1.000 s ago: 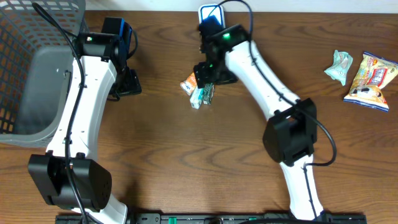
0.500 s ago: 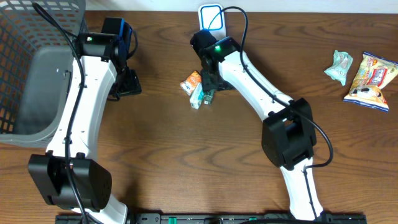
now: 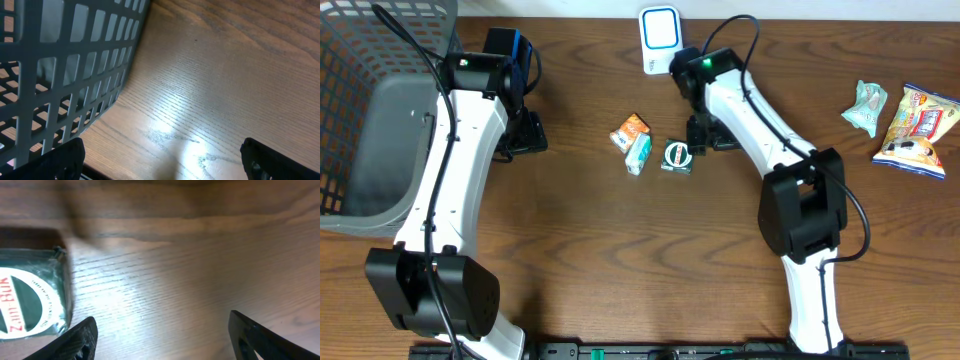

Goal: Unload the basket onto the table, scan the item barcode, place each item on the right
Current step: 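Reach the right gripper to the green Zam-Buk tin and grasp it, then raise the Zam-Buk tin toward the scanner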

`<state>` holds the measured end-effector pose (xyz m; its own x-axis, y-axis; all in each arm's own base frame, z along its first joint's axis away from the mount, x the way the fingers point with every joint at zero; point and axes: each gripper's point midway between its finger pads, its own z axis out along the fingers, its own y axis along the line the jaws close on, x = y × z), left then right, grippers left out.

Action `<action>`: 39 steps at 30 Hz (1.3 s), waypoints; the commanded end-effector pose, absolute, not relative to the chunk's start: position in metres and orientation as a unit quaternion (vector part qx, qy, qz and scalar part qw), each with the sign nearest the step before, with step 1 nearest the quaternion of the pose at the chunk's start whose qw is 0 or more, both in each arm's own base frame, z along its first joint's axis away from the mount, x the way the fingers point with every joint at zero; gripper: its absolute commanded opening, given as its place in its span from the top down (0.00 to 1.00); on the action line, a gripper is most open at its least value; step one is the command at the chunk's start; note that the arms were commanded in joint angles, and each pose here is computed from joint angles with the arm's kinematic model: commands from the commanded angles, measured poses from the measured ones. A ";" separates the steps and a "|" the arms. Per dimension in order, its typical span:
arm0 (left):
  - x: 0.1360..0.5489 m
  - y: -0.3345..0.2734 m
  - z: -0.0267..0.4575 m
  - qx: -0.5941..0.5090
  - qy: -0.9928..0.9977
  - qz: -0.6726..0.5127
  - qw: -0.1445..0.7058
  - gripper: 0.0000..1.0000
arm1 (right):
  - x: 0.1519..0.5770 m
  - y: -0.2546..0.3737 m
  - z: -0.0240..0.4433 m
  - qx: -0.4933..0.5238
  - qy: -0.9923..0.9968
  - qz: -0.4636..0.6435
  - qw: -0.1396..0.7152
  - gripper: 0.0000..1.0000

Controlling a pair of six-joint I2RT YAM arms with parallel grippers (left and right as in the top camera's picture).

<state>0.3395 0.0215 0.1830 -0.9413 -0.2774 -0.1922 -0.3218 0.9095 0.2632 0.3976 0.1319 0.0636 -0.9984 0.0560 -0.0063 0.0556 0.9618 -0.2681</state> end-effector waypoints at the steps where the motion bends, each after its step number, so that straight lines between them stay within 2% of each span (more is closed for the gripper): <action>1: 0.338 0.026 0.183 -0.148 0.973 0.158 0.074 0.02 | 0.399 0.168 0.063 0.020 -0.999 0.035 0.017 0.21; 3: 0.338 0.026 0.183 -0.148 0.973 0.158 0.074 0.02 | 0.403 0.189 0.062 0.057 -0.998 -0.023 0.013 0.22; 5: 0.338 0.026 0.183 -0.148 0.973 0.158 0.074 0.02 | 0.410 0.198 0.062 0.064 -0.997 -0.046 0.000 0.17; 12: 0.338 0.026 0.183 -0.148 0.973 0.158 0.074 0.02 | 0.424 0.207 0.053 -0.018 -0.998 -0.060 -0.027 0.20; 20: 0.338 0.026 0.183 -0.148 0.973 0.158 0.074 0.02 | 0.402 0.211 0.012 0.011 -0.999 -0.041 -0.009 0.20; 21: 0.338 0.026 0.183 -0.148 0.973 0.158 0.074 0.02 | 0.396 0.210 0.002 0.041 -0.999 -0.034 -0.005 0.20; 25: 0.338 0.026 0.183 -0.148 0.973 0.158 0.074 0.02 | 0.391 0.169 0.000 0.053 -0.997 0.064 -0.001 0.20; 30: 0.338 0.026 0.183 -0.148 0.973 0.158 0.074 0.02 | 0.396 0.153 0.019 0.172 -0.981 0.090 0.014 0.44; 34: 0.338 0.026 0.183 -0.148 0.973 0.158 0.074 0.02 | 0.402 0.139 0.040 0.275 -0.952 0.130 0.024 0.42; 39: 0.338 0.026 0.183 -0.148 0.973 0.158 0.074 0.02 | 0.417 0.115 0.069 0.241 -0.947 0.211 0.003 0.35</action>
